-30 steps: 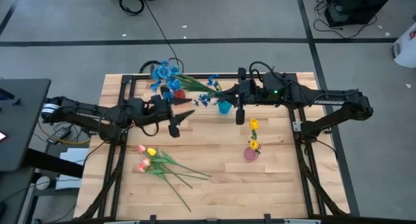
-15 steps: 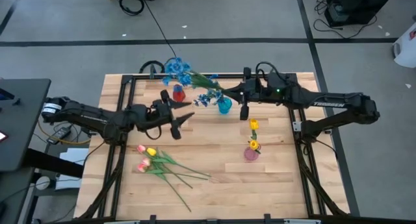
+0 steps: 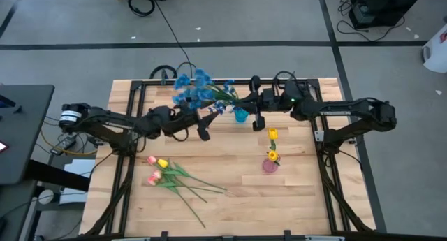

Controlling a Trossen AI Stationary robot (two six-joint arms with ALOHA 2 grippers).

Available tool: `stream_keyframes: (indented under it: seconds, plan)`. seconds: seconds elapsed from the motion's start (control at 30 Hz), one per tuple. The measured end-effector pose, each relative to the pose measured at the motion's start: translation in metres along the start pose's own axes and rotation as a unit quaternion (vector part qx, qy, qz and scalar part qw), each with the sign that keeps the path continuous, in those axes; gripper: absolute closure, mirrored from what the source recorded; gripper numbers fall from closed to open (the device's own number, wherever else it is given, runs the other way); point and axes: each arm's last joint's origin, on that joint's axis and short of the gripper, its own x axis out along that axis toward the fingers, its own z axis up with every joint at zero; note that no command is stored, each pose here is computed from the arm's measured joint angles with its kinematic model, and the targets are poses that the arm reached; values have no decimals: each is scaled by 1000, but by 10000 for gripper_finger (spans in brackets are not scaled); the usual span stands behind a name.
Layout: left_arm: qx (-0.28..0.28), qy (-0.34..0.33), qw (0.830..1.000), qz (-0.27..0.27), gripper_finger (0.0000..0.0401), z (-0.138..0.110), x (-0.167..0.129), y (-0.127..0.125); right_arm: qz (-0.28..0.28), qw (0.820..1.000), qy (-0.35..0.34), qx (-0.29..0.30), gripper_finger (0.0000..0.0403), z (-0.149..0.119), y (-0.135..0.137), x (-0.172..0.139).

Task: Sort flowers into vase by color
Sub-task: Put the blue flower into the blue flower vase

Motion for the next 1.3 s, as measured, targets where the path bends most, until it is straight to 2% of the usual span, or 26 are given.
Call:
stream_keyframes:
  seconds: [0.17, 0.4, 0.77, 0.93, 1.07, 1.2, 1.3]
  plan:
    - [-10, -14, 1000, -13, 203, 10, 19, -1, 3, 1000, 11, 3, 394, -11, -2, 7]
    - [-9, -26, 999, -16, 203, 17, 27, 1, 4, 1000, 14, -17, 394, -12, 1, 8]
    - [-12, -60, 996, -69, 203, 35, 40, -2, -19, 999, 10, -47, 394, -11, 1, 9]
    - [-11, -58, 997, -51, 206, 36, 41, 0, -18, 999, 9, -45, 394, -11, 2, 9]
    - [-5, -60, 997, -41, 238, 36, 42, 2, -15, 999, 11, -44, 394, -11, 3, 10]
    - [9, -60, 998, -36, 301, 36, 42, 4, -16, 999, 12, -44, 385, -11, 5, 10]
    - [14, -58, 998, -38, 354, 35, 42, 4, -21, 999, 17, -29, 361, -12, 5, 10]
